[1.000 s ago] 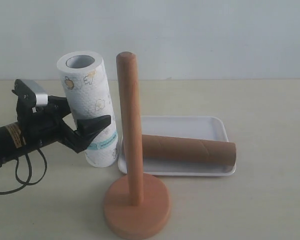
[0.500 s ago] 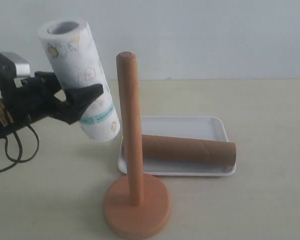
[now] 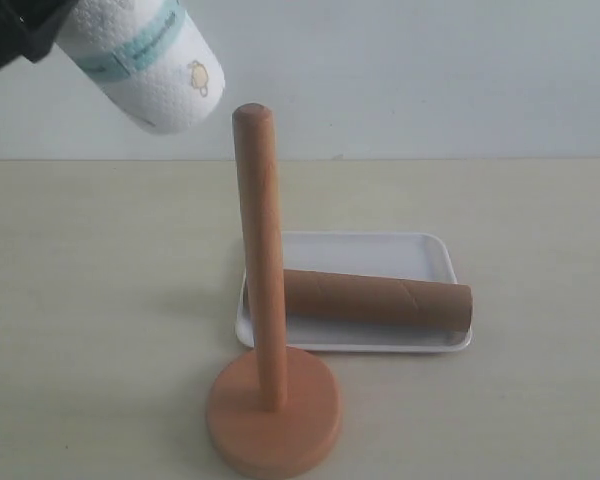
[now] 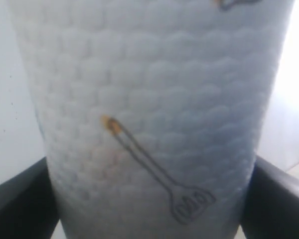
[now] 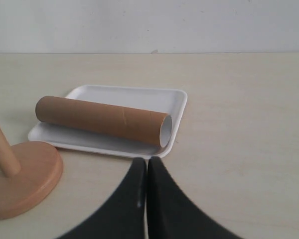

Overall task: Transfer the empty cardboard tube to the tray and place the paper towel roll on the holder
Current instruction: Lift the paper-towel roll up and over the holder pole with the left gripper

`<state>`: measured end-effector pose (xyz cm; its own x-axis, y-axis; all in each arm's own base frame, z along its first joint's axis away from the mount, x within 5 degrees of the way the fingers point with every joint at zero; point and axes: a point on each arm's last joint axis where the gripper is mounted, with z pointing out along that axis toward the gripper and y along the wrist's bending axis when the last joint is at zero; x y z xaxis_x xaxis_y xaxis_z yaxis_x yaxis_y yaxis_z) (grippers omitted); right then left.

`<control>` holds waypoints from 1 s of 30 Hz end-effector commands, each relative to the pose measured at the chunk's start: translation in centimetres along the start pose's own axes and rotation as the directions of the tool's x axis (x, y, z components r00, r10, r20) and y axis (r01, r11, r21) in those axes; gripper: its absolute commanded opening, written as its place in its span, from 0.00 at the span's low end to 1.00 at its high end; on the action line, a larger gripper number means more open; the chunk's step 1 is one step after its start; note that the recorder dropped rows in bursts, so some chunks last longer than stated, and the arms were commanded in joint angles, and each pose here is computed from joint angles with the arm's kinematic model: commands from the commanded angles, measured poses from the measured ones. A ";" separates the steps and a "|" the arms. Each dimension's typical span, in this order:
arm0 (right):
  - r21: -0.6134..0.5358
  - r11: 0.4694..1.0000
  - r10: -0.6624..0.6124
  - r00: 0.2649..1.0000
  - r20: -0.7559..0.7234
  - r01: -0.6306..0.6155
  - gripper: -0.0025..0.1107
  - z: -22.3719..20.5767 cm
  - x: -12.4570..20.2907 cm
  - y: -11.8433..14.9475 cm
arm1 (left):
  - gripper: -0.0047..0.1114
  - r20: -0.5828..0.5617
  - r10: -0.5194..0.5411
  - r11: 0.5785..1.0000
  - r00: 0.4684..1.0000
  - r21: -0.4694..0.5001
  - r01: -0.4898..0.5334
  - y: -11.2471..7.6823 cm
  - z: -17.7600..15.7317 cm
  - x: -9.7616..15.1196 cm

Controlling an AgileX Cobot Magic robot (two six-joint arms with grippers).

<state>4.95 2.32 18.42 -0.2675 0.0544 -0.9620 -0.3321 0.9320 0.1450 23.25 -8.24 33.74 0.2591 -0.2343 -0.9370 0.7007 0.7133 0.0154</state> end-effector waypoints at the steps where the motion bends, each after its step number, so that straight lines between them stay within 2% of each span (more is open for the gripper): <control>1: 0.004 1.000 -0.006 1.000 0.013 0.005 0.02 0.0 -0.1 0.0 | 0.08 0.044 -0.025 0.999 0.999 -0.031 0.027 -1.6 -1.4 -3.7; 5: 0.004 1.000 -0.006 1.000 0.013 0.005 0.02 0.0 -0.1 0.0 | 0.08 0.110 -0.011 1.000 0.994 -0.020 0.013 -2.8 -2.4 -6.0; 9: 0.004 1.000 -0.006 1.000 0.013 0.005 0.02 0.0 -0.1 0.0 | 0.08 0.113 -0.150 0.987 0.982 -0.040 0.155 -3.1 -2.5 -8.2; 12: 0.004 1.000 -0.006 1.000 0.013 0.005 0.02 0.0 -0.1 0.0 | 0.08 0.072 -0.168 0.986 0.983 0.000 0.168 -3.5 -2.0 -9.5; 17: 0.004 1.000 -0.006 1.000 0.013 0.005 0.02 0.0 -0.1 0.0 | 0.08 -0.072 -0.176 0.979 0.982 0.089 0.182 -4.7 -1.1 -11.5; 22: 0.004 1.000 -0.006 1.000 0.013 0.005 0.02 0.0 -0.1 0.0 | 0.08 -0.103 -0.210 0.969 0.972 0.109 0.221 -4.8 -0.9 -11.6; 30: 0.004 1.000 -0.006 1.000 0.013 0.005 0.02 0.0 -0.1 0.0 | 0.08 -0.161 -0.286 0.919 0.945 0.232 0.318 -4.1 0.9 -9.1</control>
<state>4.95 2.32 18.42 -0.2682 0.0564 -0.9617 -0.3315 0.9319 0.1471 18.09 -9.26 42.52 -0.0382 -0.2859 -0.9575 0.8562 0.4847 -0.1789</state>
